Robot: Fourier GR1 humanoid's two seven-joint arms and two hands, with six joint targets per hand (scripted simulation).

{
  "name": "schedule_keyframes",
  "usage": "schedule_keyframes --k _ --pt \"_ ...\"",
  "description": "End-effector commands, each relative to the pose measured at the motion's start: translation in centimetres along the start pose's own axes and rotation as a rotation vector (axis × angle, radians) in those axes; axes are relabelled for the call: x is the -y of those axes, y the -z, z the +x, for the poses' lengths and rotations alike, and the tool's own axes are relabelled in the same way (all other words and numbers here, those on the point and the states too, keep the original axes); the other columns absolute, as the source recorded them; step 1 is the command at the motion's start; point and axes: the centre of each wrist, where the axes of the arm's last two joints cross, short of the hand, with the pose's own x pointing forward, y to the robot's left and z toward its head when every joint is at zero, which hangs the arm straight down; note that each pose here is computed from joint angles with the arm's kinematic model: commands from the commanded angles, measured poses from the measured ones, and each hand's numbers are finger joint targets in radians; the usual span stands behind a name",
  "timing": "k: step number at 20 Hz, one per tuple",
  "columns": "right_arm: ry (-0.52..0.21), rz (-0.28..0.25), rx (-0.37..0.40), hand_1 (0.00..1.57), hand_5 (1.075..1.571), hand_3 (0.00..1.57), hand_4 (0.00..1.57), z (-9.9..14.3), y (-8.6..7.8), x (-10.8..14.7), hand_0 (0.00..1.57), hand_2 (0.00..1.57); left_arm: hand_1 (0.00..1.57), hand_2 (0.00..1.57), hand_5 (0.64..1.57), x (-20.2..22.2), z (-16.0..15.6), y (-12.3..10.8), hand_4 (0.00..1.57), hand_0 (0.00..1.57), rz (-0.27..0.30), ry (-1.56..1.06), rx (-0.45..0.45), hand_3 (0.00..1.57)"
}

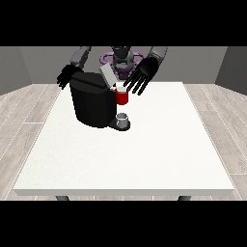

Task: Insert the coffee pod into the coffee machine and close the lid

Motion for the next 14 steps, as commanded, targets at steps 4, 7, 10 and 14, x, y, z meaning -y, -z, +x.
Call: schedule_keyframes --k 4,7,10,14 --pt "0.007 -0.015 -0.093 0.00 1.571 0.00 0.38 -1.8 -1.5 1.1 0.00 0.00 0.00 0.00 1.571 2.2 0.6 0.2 0.00 0.00 -0.054 -0.057 -0.047 0.00" --pt "0.023 -0.054 -0.060 0.00 1.571 0.00 0.43 -2.6 -2.0 2.3 0.00 0.00 0.00 0.00 1.571 3.5 -0.6 -0.5 0.00 0.00 -0.058 -0.156 -0.001 0.00" --pt "0.011 -0.063 -0.120 0.00 1.571 0.00 0.42 -2.4 -2.3 4.5 0.00 0.00 0.00 0.00 1.571 6.8 -1.8 -1.1 0.00 0.00 -0.021 -0.392 -0.042 0.00" --pt "0.018 -0.085 -0.143 0.00 1.571 0.00 0.45 -3.7 -4.3 3.9 0.00 0.00 0.00 0.00 1.571 13.0 -3.6 -3.0 0.26 0.00 -0.005 -0.719 -0.058 0.00"
